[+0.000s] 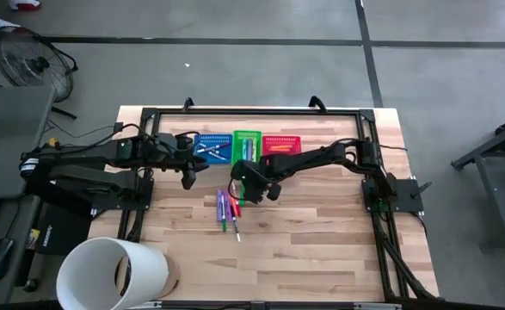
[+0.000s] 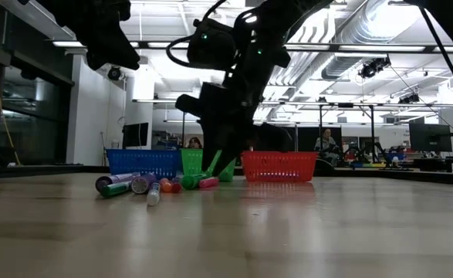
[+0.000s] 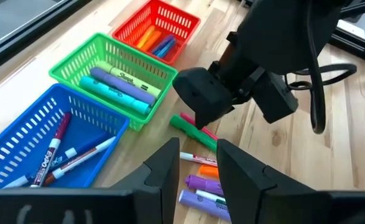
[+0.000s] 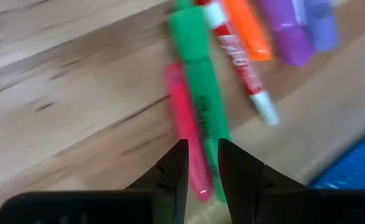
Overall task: Pick & Place Markers
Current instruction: Put the pink pen into the red bin
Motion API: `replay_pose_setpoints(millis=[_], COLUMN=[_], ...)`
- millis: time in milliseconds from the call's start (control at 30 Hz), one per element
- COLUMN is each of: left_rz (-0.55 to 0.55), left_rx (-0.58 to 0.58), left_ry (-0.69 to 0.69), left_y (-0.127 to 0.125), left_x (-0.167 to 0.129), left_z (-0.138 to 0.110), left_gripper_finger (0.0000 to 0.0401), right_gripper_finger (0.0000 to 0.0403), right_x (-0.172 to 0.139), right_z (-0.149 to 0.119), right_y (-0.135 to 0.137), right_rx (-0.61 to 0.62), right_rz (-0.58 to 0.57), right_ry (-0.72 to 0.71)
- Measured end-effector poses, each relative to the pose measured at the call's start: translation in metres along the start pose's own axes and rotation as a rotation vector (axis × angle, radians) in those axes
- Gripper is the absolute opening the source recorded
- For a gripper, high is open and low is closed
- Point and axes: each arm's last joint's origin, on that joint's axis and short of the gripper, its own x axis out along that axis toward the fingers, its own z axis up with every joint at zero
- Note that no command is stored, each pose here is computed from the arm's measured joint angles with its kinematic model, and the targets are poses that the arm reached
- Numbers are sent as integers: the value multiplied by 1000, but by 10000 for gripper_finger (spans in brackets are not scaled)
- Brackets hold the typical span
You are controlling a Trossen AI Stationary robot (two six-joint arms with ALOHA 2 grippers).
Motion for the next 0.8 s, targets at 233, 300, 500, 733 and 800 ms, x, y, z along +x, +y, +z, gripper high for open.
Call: replay_pose_setpoints(millis=[233, 300, 500, 733, 800], left_rz=[-3, -4, -22, -24, -24], left_rx=[0, -1, 0, 0, 0], left_ry=[1, 1, 7, 8, 8], left_y=[0, 0, -1, -1, -1], left_x=[0, 0, 0, 0, 0], left_z=[0, 0, 0, 0, 0], left_gripper_finger=[105, 105, 105, 105, 105], right_gripper_finger=[86, 96, 145, 177, 178], right_x=[0, 0, 0, -1, -1], right_z=[0, 0, 0, -1, -1], right_y=[1, 1, 1, 10, 9], right_rx=[22, 36, 43, 41, 40], right_rz=[6, 5, 9, 126, 118], right_ry=[1, 5, 3, -48, -49])
